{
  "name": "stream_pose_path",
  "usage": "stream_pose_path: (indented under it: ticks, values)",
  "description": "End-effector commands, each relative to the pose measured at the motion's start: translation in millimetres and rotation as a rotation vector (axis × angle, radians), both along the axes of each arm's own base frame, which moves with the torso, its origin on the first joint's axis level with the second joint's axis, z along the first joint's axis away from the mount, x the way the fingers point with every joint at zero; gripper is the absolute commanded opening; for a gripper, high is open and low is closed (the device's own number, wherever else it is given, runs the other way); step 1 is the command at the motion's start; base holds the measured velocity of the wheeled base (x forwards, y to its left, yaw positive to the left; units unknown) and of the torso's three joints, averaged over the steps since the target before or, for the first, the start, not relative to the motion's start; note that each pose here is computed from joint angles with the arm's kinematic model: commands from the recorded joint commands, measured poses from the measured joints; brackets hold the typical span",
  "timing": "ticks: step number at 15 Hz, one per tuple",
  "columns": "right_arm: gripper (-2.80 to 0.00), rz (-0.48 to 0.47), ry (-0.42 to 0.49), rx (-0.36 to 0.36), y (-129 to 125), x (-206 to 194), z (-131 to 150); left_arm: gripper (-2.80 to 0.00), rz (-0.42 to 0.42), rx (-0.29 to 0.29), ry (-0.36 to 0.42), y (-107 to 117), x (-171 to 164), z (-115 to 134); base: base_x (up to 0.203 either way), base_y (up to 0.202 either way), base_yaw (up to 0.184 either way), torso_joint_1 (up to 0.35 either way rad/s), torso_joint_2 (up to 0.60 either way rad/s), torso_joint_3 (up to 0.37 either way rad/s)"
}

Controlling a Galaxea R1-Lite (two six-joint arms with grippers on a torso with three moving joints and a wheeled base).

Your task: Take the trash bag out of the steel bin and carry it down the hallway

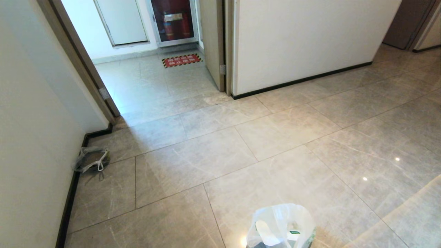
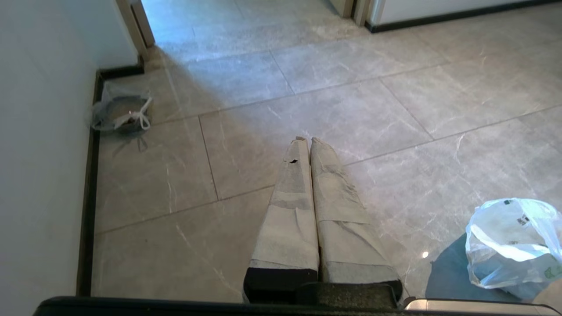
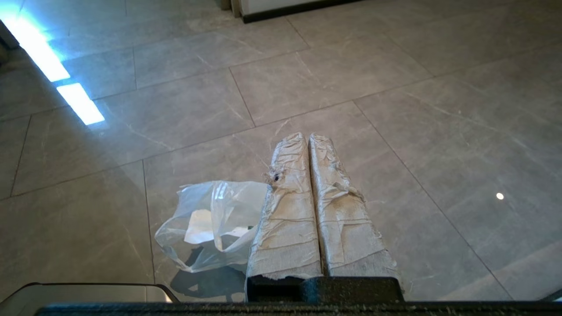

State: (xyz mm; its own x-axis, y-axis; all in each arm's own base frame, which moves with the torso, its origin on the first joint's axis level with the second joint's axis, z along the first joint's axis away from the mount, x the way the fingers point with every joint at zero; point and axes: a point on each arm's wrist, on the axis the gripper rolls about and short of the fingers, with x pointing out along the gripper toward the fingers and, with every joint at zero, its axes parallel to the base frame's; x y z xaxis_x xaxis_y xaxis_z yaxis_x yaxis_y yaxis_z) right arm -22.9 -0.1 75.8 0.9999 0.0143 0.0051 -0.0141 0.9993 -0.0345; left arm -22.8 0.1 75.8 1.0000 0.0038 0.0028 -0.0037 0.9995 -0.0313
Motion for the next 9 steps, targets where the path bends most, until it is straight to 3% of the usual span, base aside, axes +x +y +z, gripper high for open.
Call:
stream_pose_path:
  ticks: [1, 9]
  values:
    - [-2.80, 0.000, 0.002, 0.001, 0.0, 0.2, -0.4, -2.80, 0.001, -0.001, 0.001, 0.0, 0.1, -0.4, 0.000, 0.000, 0.000, 0.002, 0.01, 0.212]
    - [-2.80, 0.001, 0.004, -0.001, 0.0, 0.3, -0.7, -2.80, 0.001, -0.001, 0.001, 0.0, 0.1, -0.4, 0.000, 0.000, 0.000, 0.005, 0.00, 0.204]
